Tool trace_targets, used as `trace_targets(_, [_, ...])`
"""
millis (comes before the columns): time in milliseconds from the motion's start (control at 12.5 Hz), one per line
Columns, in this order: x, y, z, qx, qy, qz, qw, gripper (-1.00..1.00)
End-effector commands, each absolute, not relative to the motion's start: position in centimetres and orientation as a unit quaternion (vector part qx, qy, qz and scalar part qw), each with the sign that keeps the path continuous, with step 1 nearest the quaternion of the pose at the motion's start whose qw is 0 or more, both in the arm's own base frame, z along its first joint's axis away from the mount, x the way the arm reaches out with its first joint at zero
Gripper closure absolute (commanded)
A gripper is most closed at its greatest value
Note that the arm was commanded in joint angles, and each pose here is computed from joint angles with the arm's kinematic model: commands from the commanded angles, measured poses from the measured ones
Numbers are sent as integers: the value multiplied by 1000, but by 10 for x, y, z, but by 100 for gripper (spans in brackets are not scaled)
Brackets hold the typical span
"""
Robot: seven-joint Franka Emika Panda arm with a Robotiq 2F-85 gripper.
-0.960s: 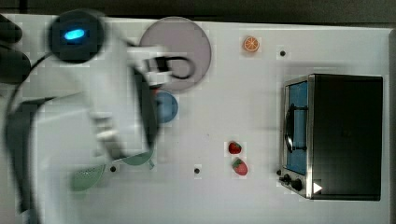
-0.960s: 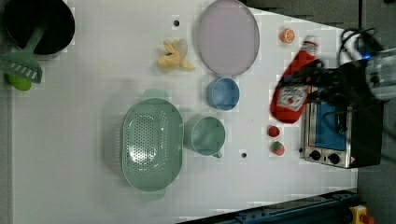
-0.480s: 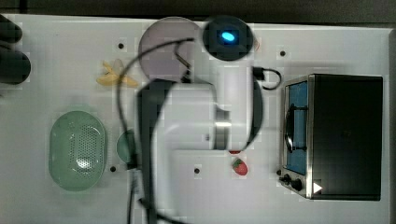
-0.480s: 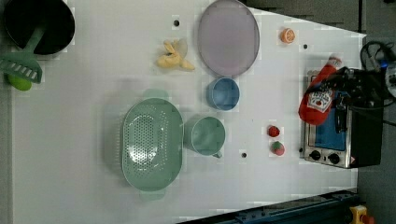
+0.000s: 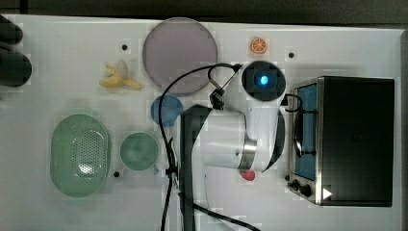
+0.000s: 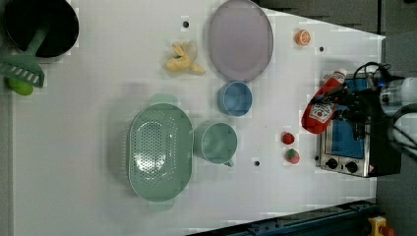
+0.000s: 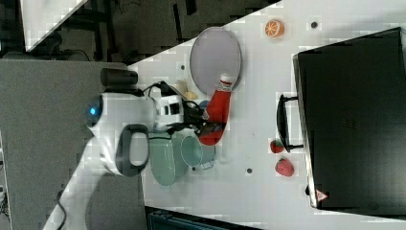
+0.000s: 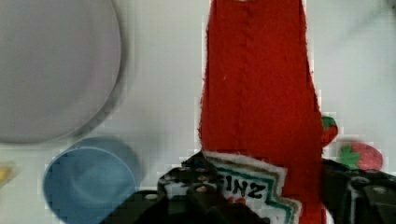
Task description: Pick ketchup from strainer and place it on the table
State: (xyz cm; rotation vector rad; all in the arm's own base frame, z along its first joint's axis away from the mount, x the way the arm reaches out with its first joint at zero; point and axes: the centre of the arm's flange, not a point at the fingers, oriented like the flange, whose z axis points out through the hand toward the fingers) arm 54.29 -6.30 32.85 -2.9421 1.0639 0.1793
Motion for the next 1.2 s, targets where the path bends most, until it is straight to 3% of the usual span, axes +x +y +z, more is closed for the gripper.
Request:
trace_targets(80, [528,-37,285,-952,300,58,11,-21])
trace_targets(400, [518,-41,233,-956,287,61,5,-27])
trace_targets(640, [519,-42,227,-963,266,53,-9,-91])
trace_targets(800, [526,-38,248,-963,266,33,-8,-100])
trace_targets(1040, [548,-28,315,-955,294,-23,6,-100])
trace_targets(1200, [555,-22,360,-948,319,-24,11,-100])
